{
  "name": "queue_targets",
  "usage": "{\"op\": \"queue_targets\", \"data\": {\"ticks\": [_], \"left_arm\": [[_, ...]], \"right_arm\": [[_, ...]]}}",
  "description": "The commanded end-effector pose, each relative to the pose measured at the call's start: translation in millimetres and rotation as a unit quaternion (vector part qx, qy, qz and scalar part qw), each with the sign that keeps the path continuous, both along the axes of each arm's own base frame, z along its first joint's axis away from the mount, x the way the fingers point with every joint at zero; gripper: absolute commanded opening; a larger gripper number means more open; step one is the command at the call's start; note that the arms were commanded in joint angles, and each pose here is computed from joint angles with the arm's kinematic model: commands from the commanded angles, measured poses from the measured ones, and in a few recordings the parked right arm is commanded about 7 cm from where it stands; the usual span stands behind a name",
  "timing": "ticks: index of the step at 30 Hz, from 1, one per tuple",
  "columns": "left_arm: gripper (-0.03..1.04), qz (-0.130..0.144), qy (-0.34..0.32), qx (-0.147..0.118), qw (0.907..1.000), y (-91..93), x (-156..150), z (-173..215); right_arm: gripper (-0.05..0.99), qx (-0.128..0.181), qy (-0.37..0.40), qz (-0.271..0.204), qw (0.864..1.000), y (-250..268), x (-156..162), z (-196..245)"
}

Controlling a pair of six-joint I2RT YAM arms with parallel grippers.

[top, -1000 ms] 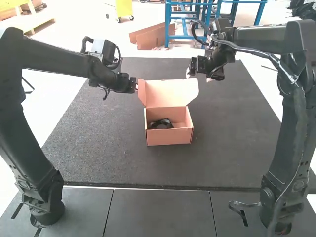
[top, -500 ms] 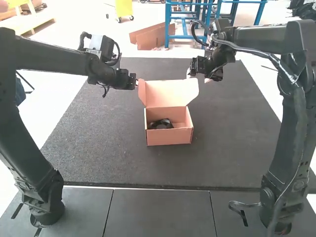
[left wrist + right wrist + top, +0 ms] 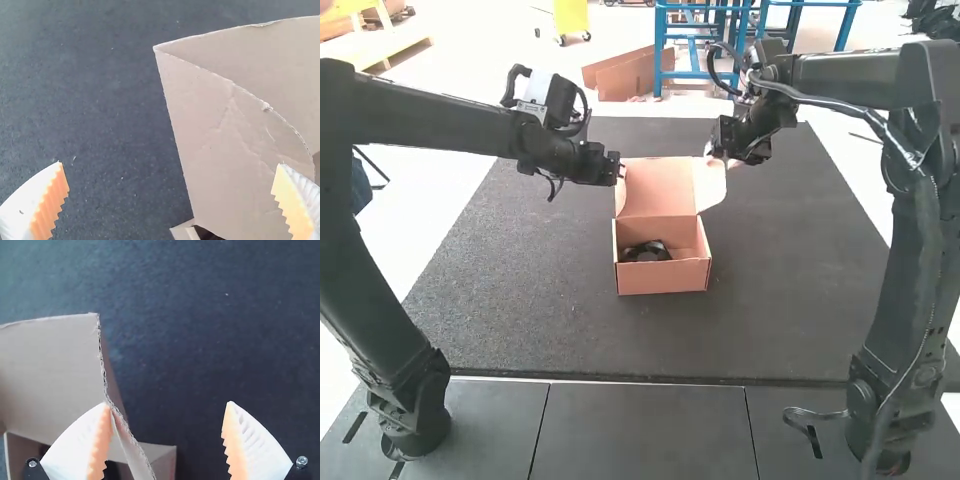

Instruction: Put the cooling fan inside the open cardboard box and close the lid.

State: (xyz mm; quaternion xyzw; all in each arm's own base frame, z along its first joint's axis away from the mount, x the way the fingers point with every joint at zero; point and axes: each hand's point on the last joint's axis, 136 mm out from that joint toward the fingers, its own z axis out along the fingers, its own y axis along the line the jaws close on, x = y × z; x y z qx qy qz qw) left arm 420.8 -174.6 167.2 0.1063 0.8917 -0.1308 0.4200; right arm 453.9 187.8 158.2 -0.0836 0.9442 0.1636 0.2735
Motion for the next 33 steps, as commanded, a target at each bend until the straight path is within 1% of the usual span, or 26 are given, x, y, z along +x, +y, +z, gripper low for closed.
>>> {"op": "queue_targets", "data": {"ticks": [1,3,5,11,16,21,23,25,29,33], "left_arm": [[0.96,-0.004,-0.035,-0.022,0.9991,-7.0,5.8,33.6],[0.96,-0.004,-0.034,-0.022,0.9992,-6.9,5.6,33.3],[0.96,-0.004,-0.033,-0.022,0.9992,-6.7,5.1,31.9],[0.96,-0.006,-0.032,-0.021,0.9992,-7.9,4.2,30.8],[0.96,-0.006,-0.032,-0.021,0.9992,-8.1,4.7,29.7],[0.96,-0.006,-0.031,-0.021,0.9993,-8.2,5.0,28.3],[0.96,-0.006,-0.031,-0.021,0.9993,-8.2,4.9,28.0],[0.96,-0.005,-0.031,-0.021,0.9993,-8.1,5.3,28.6],[0.96,-0.006,-0.032,-0.02,0.9993,-8.1,5.3,28.6],[0.96,-0.006,-0.032,-0.02,0.9993,-8.1,5.3,28.6]], "right_arm": [[0.44,0.01,-0.018,0.016,1.0,10.2,2.3,16.0],[0.36,0.01,-0.019,0.018,1.0,11.7,2.0,16.6],[0.31,0.01,-0.019,0.02,1.0,13.2,1.6,16.8],[0.25,0.009,-0.015,0.027,0.999,18.8,-2.8,16.6],[0.16,0.009,-0.008,0.026,1.0,18.6,-5.0,15.1],[0.14,0.01,-0.013,0.027,1.0,18.9,-4.0,19.1],[0.09,0.011,-0.012,0.028,0.999,19.2,-4.1,20.3],[0.09,0.011,-0.012,0.028,0.999,19.3,-4.5,20.9],[0.01,0.011,-0.008,0.028,1.0,19.3,-5.9,20.8],[-0.01,0.014,0.001,0.033,0.999,20.9,-10.5,21.8]]}}
